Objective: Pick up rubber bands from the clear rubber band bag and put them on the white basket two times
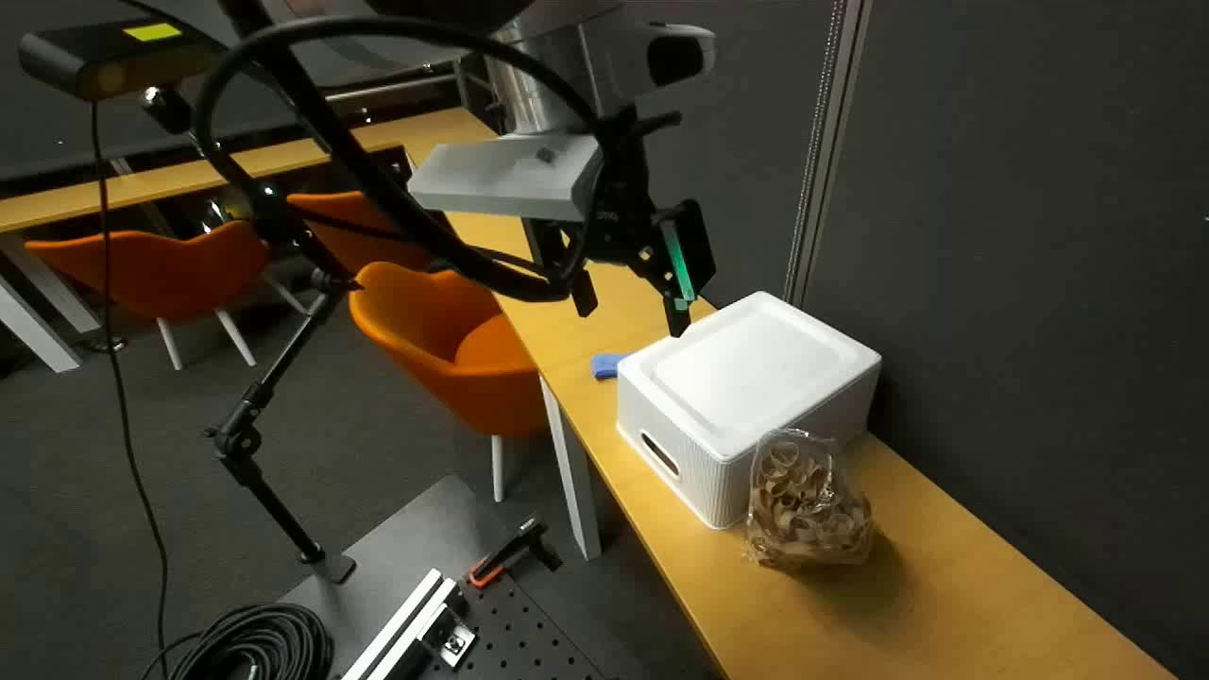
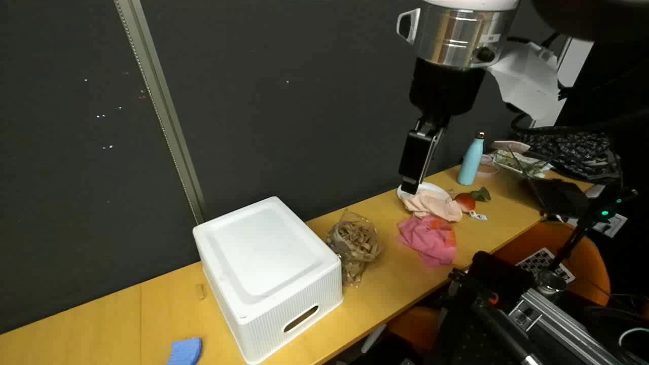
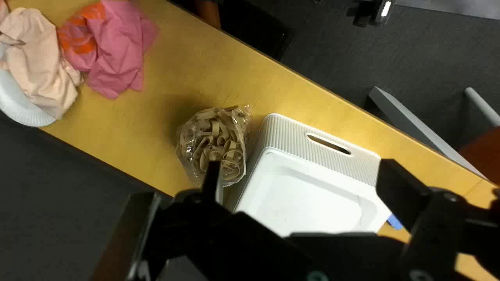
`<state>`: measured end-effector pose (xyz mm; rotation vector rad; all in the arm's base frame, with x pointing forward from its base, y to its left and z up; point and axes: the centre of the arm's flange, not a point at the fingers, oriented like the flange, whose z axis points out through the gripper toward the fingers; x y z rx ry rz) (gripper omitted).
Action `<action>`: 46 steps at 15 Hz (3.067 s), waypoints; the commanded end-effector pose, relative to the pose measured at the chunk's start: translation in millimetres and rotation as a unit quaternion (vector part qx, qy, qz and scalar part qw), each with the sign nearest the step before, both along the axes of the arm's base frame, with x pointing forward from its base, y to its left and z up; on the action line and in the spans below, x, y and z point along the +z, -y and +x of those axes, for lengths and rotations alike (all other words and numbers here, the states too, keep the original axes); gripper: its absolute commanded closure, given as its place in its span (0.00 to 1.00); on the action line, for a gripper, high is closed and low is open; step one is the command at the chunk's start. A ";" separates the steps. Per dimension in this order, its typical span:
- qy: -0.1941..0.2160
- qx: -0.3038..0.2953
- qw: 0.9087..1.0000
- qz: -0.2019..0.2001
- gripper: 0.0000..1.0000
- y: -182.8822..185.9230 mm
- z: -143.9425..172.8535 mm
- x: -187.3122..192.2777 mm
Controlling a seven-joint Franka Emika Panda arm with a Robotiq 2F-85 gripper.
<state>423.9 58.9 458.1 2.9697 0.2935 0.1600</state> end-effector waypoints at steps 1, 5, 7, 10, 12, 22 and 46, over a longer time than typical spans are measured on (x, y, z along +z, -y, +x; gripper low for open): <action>0.000 0.000 1.000 0.000 0.00 0.0 0.1 0.4; 0.001 0.000 1.000 0.000 0.00 -0.1 0.3 0.7; 0.001 0.000 1.000 0.000 0.00 -0.1 0.3 0.7; 0.001 0.000 1.000 0.000 0.00 -0.1 0.3 0.8; 0.001 0.000 1.000 0.000 0.00 -0.1 0.3 0.8; 0.129 0.047 0.990 0.000 0.00 8.6 17.3 33.7; 0.077 -0.059 0.994 0.057 0.00 102.0 79.0 -159.9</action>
